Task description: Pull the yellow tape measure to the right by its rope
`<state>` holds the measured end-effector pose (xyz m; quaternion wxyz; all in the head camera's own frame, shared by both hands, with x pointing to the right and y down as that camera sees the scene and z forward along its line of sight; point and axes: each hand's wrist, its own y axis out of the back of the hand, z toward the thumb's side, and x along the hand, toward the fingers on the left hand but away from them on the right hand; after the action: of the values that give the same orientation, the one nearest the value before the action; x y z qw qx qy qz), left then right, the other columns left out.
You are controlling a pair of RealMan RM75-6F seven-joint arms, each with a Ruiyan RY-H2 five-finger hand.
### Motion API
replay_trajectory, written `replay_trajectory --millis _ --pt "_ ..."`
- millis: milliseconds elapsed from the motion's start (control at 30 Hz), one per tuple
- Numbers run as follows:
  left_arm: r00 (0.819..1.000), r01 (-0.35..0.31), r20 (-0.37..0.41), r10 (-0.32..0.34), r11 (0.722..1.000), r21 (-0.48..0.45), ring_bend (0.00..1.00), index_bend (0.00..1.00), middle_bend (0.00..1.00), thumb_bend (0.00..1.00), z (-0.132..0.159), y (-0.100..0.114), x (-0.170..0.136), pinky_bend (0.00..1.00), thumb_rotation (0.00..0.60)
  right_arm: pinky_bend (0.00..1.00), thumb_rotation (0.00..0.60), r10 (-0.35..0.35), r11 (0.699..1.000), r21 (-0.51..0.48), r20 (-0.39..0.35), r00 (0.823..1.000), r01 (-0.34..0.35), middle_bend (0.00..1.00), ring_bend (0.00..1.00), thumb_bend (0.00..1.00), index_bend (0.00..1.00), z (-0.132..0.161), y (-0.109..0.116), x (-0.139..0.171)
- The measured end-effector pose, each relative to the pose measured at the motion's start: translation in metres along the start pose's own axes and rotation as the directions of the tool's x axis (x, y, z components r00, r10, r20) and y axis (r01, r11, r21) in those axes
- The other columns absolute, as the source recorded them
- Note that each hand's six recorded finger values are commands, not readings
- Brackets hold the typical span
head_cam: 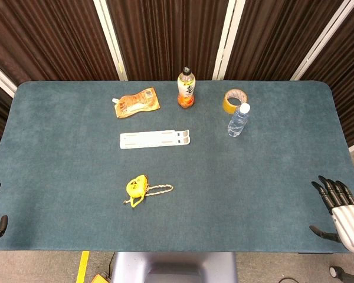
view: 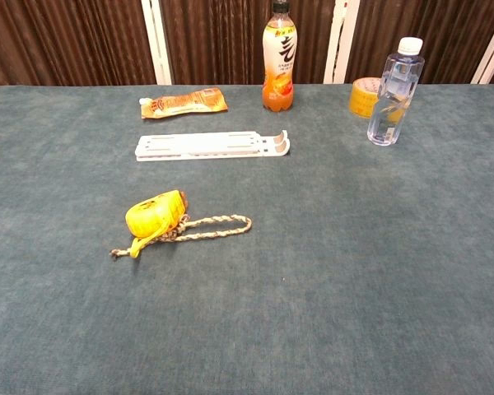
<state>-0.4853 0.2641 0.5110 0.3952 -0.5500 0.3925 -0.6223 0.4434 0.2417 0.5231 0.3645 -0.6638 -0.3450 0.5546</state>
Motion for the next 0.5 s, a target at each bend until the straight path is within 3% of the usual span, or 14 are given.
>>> replay_trajectory --millis 500 --pt "1.0 0.0 0.015 0.0 1.0 -0.005 0.0 0.05 0.0 0.45 0.0042 -0.0004 -0.0004 0.12 0.6 0.0 0.6 -0.024 1.0 -0.015 0.02 1.0 0.025 0.02 0.04 0.08 0.1 -0.003 0.0052 0.0046"
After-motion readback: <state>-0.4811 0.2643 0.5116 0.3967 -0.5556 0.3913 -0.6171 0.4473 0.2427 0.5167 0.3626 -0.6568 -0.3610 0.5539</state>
